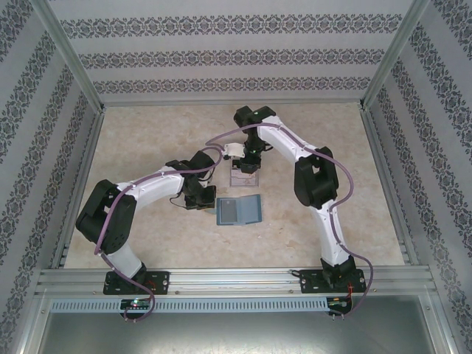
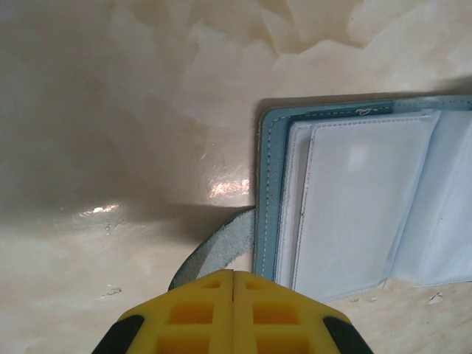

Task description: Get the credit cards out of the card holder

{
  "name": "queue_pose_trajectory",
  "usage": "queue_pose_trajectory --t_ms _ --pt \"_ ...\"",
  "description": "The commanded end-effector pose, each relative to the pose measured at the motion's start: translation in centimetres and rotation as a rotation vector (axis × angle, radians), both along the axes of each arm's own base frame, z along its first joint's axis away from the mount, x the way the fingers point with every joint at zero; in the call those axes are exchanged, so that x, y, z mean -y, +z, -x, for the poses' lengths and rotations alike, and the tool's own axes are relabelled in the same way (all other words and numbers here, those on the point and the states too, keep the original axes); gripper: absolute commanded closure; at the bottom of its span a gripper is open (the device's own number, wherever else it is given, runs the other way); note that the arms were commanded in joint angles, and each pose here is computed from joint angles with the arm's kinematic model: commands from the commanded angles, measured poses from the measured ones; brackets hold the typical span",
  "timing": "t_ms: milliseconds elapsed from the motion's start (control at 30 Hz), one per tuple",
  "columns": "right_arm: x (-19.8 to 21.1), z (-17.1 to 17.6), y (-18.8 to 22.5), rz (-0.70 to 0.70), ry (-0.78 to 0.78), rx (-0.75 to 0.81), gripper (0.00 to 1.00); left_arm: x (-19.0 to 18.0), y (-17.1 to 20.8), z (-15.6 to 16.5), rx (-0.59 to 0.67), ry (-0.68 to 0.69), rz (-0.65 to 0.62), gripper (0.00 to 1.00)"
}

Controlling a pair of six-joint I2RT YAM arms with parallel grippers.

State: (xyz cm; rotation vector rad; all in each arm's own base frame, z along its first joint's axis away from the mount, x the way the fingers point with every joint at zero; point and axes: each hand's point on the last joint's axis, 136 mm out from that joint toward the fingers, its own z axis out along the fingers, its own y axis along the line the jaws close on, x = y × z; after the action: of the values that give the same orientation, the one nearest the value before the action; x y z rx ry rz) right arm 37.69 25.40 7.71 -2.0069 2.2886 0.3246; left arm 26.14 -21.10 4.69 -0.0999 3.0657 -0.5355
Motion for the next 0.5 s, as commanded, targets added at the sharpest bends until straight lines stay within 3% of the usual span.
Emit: queue_pose_trajectory --t_ms 0,267,467 --pt "-0.5 -1.9 2.1 -0.035 -0.139 0.119 0.81 0.1 0.5 -0.8 0.015 0.011 0.02 0.98" --pt "-1.4 -3.6 3.5 -0.185 -0.595 0.144 0.88 0.4 0.2 -1.1 0.018 0.015 0.031 0.98" --pt "-2.2 -2.9 4.7 -0.324 -0.855 0.085 0.93 0.4 0.0 -1.4 0.023 0.008 0.024 0.97"
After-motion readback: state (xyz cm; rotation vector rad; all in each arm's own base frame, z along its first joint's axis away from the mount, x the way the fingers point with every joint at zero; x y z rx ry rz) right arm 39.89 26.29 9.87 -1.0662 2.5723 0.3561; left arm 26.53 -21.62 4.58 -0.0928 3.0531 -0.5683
